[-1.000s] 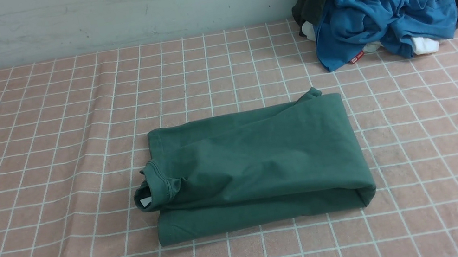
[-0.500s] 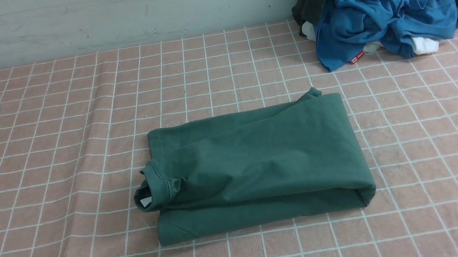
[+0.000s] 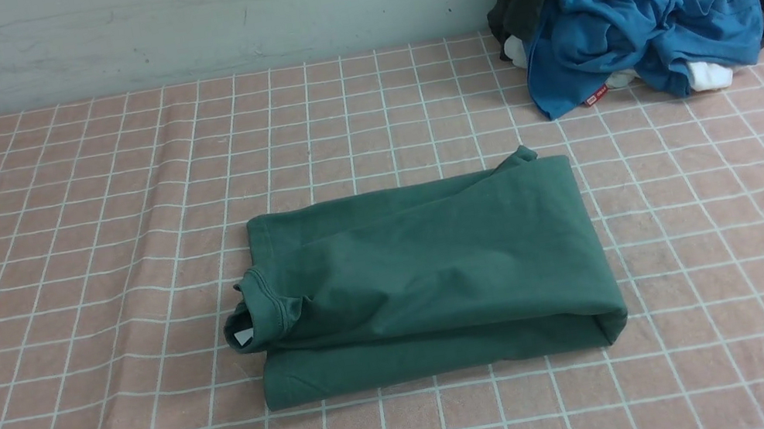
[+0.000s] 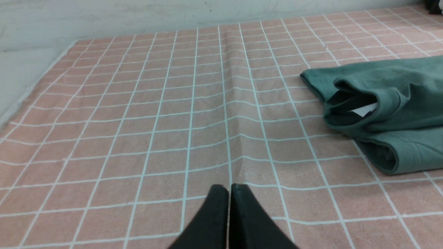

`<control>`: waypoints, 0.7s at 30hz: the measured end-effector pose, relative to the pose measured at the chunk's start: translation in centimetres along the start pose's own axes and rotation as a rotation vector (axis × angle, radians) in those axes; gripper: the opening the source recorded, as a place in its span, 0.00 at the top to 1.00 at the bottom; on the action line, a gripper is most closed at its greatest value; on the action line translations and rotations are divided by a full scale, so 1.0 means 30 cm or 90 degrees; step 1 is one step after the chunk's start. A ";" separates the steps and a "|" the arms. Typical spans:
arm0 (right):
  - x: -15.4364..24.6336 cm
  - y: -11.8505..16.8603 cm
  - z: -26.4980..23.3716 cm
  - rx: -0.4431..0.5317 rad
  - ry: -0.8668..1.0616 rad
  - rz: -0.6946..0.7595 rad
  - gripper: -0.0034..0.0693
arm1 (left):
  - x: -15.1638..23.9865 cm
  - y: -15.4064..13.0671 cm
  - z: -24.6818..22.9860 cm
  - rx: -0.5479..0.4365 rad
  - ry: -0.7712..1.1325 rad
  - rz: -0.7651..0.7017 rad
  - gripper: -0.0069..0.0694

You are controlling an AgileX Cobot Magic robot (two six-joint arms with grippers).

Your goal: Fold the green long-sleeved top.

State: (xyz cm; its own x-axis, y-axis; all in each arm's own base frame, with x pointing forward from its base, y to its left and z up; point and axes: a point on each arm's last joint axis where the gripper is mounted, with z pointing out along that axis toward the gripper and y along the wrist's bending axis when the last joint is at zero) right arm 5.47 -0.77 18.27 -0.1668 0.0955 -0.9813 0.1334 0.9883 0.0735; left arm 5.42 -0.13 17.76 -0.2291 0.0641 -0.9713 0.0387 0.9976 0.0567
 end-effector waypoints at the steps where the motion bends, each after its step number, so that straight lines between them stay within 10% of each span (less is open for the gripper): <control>1: 0.000 0.000 0.000 0.000 0.000 0.000 0.97 | 0.000 0.000 -0.001 0.001 0.006 0.000 0.91; 21: 0.000 0.000 0.000 0.000 0.001 0.000 0.97 | 0.003 0.014 -0.002 -0.048 0.014 -0.012 0.91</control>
State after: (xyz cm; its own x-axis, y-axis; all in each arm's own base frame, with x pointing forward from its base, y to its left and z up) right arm 5.47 -0.77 18.26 -0.1676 0.0956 -0.9812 0.1336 0.9883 0.0735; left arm 5.36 0.30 17.72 -0.2499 0.0450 -0.9672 -0.0390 0.9976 0.0565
